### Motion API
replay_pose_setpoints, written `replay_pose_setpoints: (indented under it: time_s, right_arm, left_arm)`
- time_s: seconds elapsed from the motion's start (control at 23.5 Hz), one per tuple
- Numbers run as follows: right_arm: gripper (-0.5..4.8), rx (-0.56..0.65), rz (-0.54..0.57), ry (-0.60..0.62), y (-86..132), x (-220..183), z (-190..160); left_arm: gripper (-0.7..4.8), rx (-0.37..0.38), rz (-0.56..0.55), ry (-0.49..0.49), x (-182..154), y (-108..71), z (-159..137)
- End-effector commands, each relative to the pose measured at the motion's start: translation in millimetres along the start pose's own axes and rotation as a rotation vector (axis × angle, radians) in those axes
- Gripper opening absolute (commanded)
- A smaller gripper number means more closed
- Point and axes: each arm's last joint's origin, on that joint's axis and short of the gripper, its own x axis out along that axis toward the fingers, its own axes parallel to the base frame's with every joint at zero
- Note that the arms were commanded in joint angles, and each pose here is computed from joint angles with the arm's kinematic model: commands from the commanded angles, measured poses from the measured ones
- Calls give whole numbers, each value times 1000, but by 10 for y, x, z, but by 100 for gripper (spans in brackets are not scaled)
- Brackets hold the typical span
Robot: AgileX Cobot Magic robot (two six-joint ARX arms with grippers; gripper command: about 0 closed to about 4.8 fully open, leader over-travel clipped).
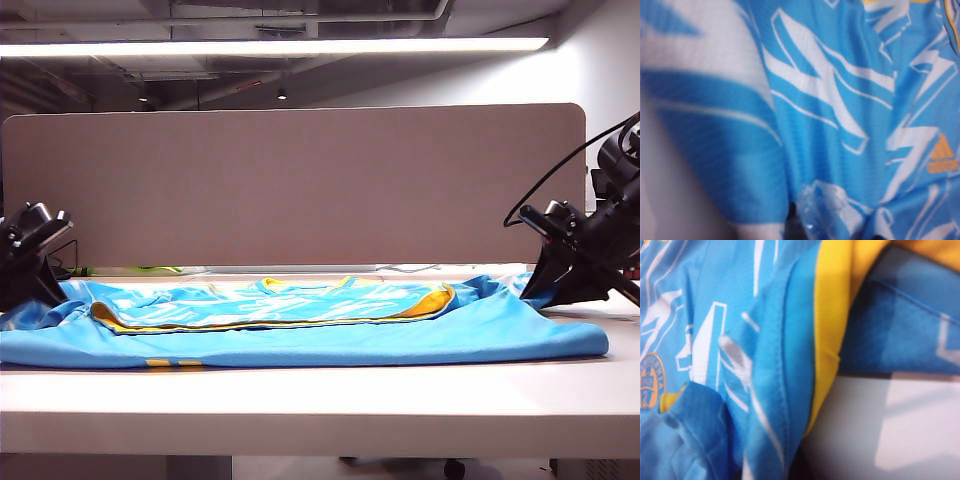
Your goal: Fold the bottom side of the soccer jersey horizontally towards the center, about one-third of the way, then fold the sleeve back towards the center, creating a straight line along the edge of the the soccer jersey, and finally fold the bottom of the soccer jersey up towards the top, creating a neat rectangle.
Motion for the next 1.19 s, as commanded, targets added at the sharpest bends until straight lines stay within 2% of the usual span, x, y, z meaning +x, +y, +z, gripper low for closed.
replay_pose_setpoints:
  time_s: [0.04,0.26,0.34,0.43,0.47,0.51,0.55,0.64,0.72,0.77,0.81,0.85,1.02,1.15,1.19]
  right_arm:
    - [30,-8,-5,-17,27,-12,31]
    - [15,-33,8,-55,154,-122,233]
    - [-6,-55,29,-77,249,-192,325]
    - [-6,-84,66,-93,390,-254,386]
    - [-6,-98,79,-97,462,-274,405]
    - [-6,-137,111,-97,661,-284,402]
    - [-6,-172,136,-76,851,-248,347]
    - [-6,-214,162,-15,1062,-148,225]
    - [-6,-273,170,89,1265,-24,31]
    - [-6,-364,151,210,1445,99,-215]
    - [-6,-407,130,262,1517,145,-329]
    - [-6,-489,68,361,1624,206,-545]
    - [-6,-587,-39,533,1724,261,-900]
    - [-3,-590,-40,564,1717,268,-961]
    - [20,-587,-38,560,1717,266,-955]
  left_arm:
    - [-5,13,-35,-48,10,-49,55]
    - [-5,55,-73,-121,-56,-156,166]
    - [-5,83,-89,-154,-122,-221,223]
    - [-5,110,-103,-182,-182,-311,274]
    - [-5,129,-112,-196,-216,-382,300]
    - [-5,162,-133,-209,-249,-522,325]
    - [-5,206,-168,-209,-246,-724,325]
    - [-5,245,-210,-192,-212,-918,296]
    - [-5,296,-275,-137,-145,-1146,211]
    - [-5,368,-308,-49,-60,-1345,70]
    - [-5,403,-312,3,-15,-1417,-9]
    - [-5,467,-294,123,59,-1534,-203]
    - [-5,585,-112,332,128,-1628,-517]
    - [0,627,7,391,130,-1625,-590]
    - [17,627,31,396,126,-1617,-592]
